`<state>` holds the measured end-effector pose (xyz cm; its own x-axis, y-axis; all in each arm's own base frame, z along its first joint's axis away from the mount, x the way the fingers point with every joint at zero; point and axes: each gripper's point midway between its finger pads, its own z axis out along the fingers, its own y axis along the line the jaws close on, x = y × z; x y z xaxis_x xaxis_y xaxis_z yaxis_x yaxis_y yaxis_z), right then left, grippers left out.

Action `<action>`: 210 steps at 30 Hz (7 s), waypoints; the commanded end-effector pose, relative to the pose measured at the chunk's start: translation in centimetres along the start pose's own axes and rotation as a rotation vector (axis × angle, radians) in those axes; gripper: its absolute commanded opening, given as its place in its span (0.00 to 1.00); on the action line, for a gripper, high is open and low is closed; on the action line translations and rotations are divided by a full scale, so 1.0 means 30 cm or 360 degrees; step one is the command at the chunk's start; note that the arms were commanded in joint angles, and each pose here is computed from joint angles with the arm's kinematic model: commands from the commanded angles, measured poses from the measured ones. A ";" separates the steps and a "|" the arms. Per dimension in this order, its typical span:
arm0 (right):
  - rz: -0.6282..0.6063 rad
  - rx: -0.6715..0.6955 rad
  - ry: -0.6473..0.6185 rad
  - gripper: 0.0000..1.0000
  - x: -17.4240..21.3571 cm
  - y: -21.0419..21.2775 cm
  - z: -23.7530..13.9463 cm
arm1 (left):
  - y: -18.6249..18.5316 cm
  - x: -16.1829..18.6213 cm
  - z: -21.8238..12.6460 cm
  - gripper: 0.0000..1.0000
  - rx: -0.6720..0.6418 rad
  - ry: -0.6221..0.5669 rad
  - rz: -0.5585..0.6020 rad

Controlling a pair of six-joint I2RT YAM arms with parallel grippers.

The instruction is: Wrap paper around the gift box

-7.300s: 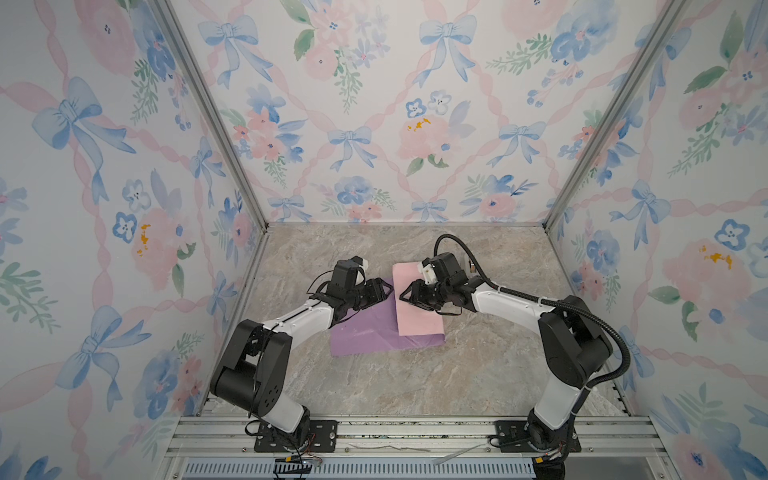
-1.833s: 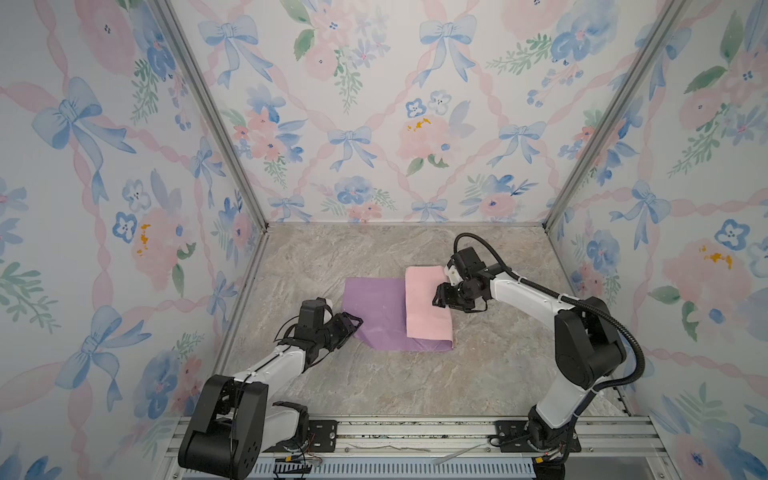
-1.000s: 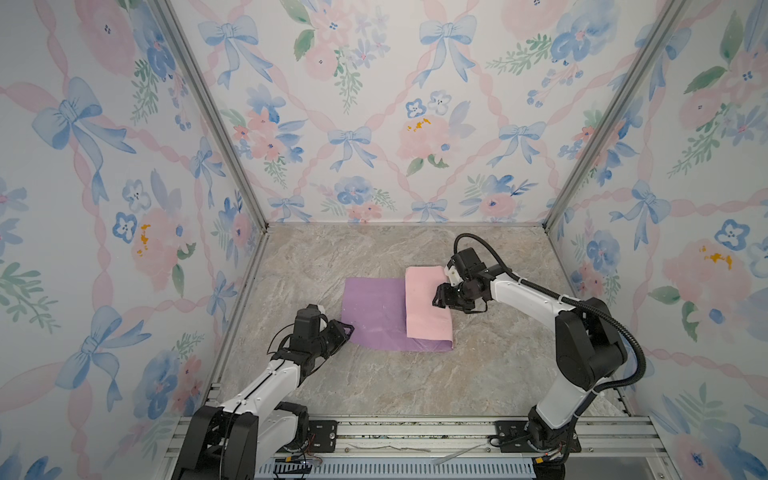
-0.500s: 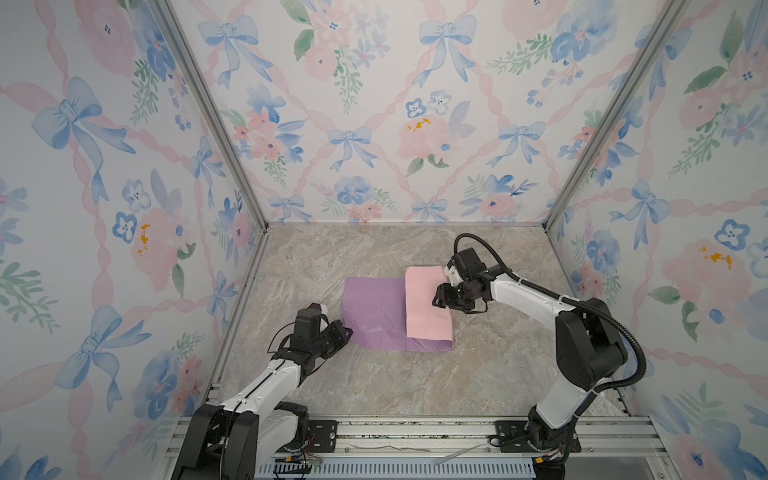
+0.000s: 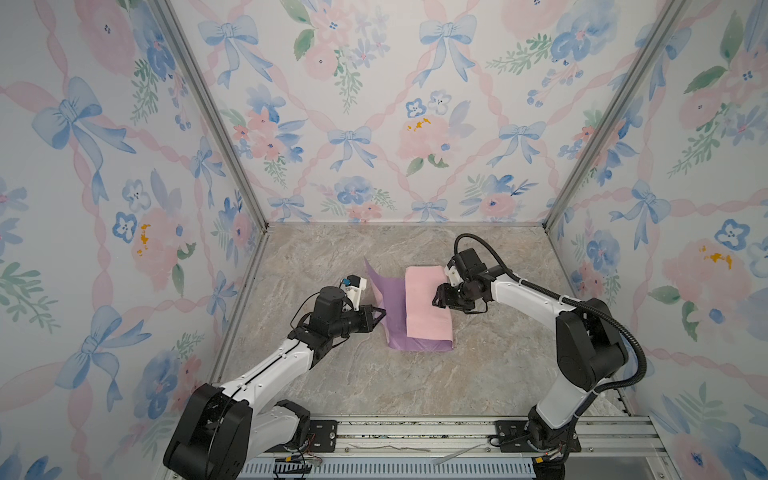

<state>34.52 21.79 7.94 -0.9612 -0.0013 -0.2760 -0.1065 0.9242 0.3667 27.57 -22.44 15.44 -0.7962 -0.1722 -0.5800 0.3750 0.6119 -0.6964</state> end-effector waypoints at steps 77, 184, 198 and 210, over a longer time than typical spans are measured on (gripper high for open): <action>-0.0002 -0.0197 -0.0158 0.90 -0.051 0.037 -0.115 | -0.100 0.246 0.348 0.00 0.0119 0.0772 0.0241; 0.0152 -0.0167 0.0091 0.48 -0.017 -0.003 0.031 | 0.088 -0.047 0.351 0.65 -0.0359 0.0267 -0.0138; 0.0197 -0.0193 0.0056 0.50 0.001 0.026 0.020 | 0.191 0.021 0.364 0.62 -0.0474 0.0329 -0.0245; 0.0174 -0.0161 0.0106 0.76 -0.018 -0.026 -0.062 | 0.195 0.033 0.378 0.52 -0.0484 0.0355 -0.0182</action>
<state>35.06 20.52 9.14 -0.9764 0.0951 -0.1938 -0.0115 0.8736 0.4865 34.88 -28.31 7.75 -0.9097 -0.1342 -0.3930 0.1554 0.7676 -0.6218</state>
